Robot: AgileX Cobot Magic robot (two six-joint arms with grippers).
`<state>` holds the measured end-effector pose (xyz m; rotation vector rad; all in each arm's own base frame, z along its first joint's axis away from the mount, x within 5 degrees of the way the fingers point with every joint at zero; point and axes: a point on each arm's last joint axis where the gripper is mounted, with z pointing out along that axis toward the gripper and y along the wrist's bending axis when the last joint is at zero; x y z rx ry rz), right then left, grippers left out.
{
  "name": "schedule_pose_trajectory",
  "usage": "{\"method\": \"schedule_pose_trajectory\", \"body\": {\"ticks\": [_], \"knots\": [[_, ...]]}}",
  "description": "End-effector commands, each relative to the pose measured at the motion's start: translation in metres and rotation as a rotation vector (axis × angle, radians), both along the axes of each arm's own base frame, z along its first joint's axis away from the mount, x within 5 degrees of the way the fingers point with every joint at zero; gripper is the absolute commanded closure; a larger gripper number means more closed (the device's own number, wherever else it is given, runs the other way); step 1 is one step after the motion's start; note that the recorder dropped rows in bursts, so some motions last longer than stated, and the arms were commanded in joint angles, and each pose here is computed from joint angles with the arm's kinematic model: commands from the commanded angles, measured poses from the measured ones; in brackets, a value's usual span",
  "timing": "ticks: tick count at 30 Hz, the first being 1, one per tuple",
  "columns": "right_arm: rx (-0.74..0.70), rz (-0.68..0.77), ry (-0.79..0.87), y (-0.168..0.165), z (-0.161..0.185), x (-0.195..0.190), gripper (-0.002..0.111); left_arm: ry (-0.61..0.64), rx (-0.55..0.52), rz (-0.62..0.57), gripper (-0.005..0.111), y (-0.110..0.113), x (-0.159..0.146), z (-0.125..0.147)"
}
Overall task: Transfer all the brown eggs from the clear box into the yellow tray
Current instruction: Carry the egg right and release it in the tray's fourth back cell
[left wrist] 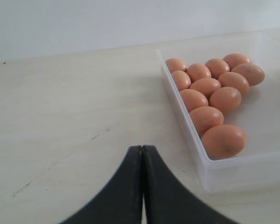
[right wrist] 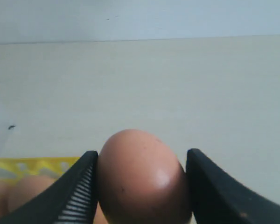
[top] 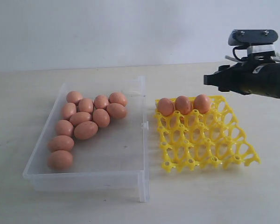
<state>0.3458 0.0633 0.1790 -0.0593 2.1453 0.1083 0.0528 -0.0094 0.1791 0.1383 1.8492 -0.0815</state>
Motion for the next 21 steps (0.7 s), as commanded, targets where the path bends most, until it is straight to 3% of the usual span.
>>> {"method": "schedule_pose_trajectory", "body": {"ticks": [1,10,21], "knots": [[-0.006,-0.018,0.021,-0.012,-0.012,0.012,0.108,-0.019,-0.004,-0.003,0.107,0.000,0.000,0.003],[-0.030,0.012,0.107,-0.006,-0.038,0.037,0.108,-0.019,-0.004,-0.003,0.107,0.000,0.000,0.003],[-0.032,0.012,0.121,-0.006,-0.045,0.039,0.108,-0.019,-0.004,-0.003,0.107,0.000,0.000,0.003]]}}
